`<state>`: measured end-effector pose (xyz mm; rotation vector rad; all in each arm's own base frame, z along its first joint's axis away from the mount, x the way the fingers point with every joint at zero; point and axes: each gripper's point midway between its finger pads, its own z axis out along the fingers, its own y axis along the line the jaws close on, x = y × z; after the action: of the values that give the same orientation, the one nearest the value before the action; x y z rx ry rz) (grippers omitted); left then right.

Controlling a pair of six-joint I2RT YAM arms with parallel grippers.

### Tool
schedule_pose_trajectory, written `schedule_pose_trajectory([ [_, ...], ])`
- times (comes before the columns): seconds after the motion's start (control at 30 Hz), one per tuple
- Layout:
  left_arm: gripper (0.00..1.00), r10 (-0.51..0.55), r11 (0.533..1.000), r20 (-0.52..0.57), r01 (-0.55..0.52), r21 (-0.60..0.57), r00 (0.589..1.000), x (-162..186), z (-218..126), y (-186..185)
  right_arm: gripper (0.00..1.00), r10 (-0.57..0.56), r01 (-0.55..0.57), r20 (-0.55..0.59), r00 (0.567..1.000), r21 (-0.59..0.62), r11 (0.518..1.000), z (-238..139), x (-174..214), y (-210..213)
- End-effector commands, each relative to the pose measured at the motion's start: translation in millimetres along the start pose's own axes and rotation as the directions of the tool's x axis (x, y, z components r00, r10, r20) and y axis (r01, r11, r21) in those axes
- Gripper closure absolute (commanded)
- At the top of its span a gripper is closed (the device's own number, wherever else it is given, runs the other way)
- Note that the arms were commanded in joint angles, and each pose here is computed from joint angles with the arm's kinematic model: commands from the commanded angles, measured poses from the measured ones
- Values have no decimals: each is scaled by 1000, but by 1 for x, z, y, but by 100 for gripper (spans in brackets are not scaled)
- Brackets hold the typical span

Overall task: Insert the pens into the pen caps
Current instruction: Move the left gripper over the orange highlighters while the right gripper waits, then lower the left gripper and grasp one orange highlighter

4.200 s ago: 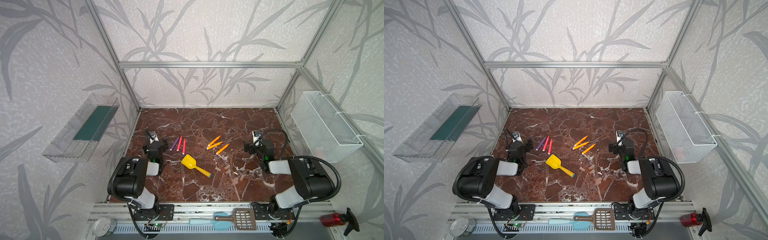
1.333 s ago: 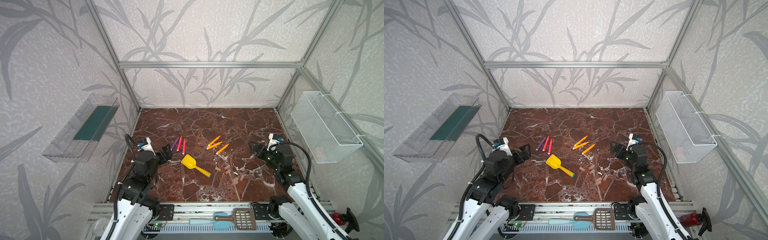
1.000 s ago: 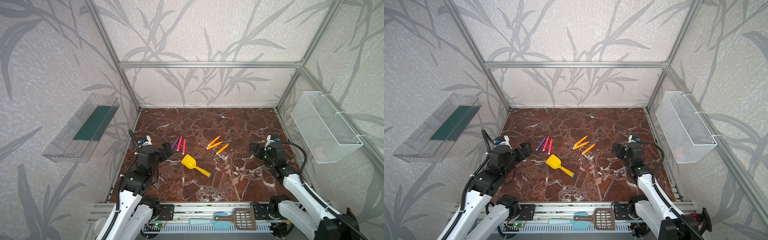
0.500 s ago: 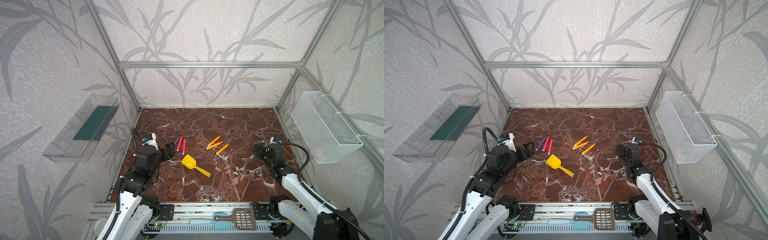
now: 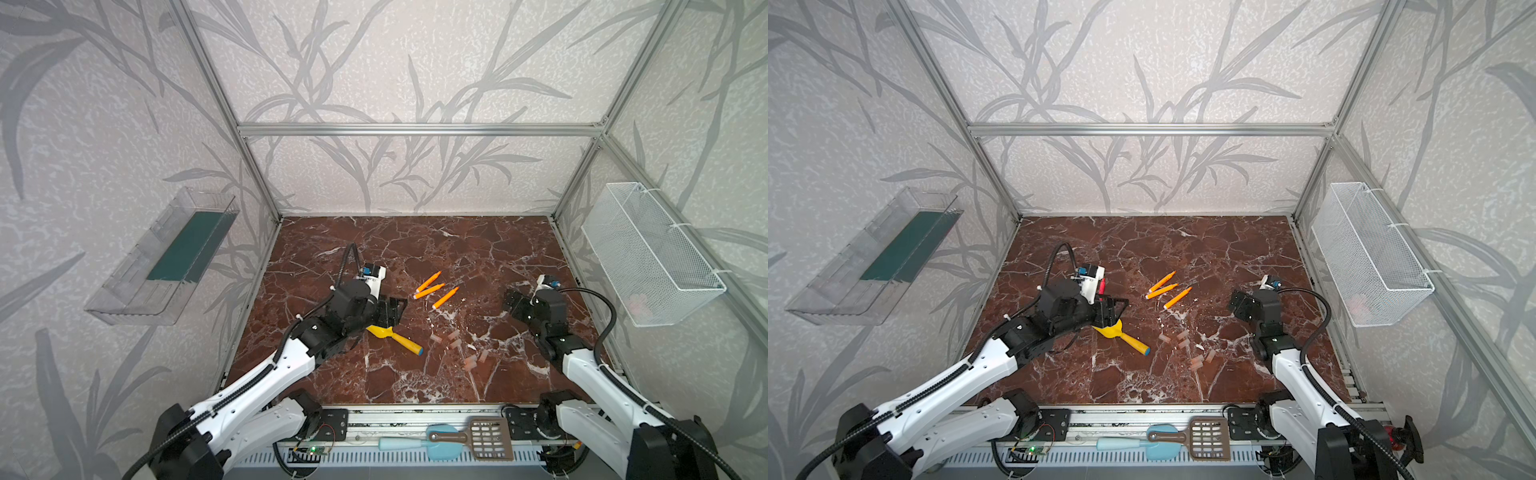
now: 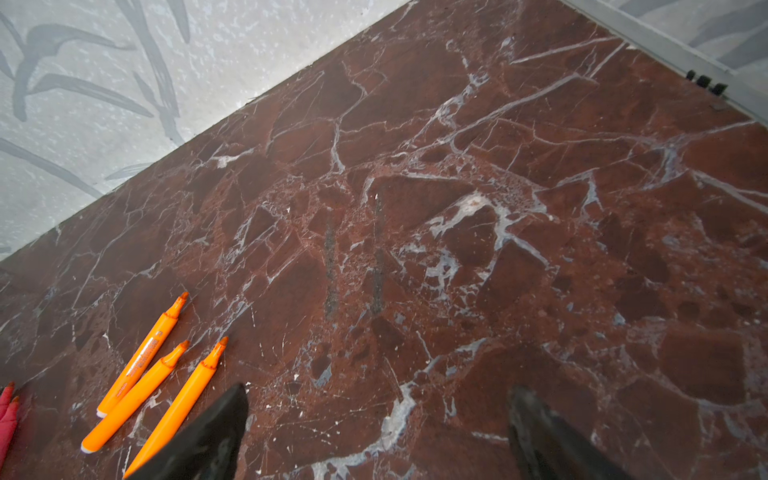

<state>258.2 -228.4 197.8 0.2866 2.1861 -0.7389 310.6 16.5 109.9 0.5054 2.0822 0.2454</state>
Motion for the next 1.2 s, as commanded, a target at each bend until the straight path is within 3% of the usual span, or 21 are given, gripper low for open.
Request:
schedule_pose_trajectory([
  [0.0,27,109,994,49,-109,10,993,-21,14,-21,5,-11,12,24,1000,-29,1000,-1,-7,6],
  [0.2,38,203,976,-101,-209,-57,974,-10,64,-27,4,-10,11,29,1000,-36,999,-1,-7,7],
  [0.37,42,212,960,-228,-246,-135,950,2,106,-14,4,-22,23,14,1000,-46,999,1,-6,10],
  [0.6,57,170,941,-436,-278,-195,884,26,156,2,4,-22,23,14,1000,-47,999,1,-6,10],
  [0.87,54,168,954,-512,-270,-131,842,48,194,-4,4,-24,25,10,1000,-48,999,2,-6,10],
  [1.17,48,161,957,-556,-266,-113,815,60,209,-5,4,-25,25,8,1000,-49,998,2,-5,11],
])
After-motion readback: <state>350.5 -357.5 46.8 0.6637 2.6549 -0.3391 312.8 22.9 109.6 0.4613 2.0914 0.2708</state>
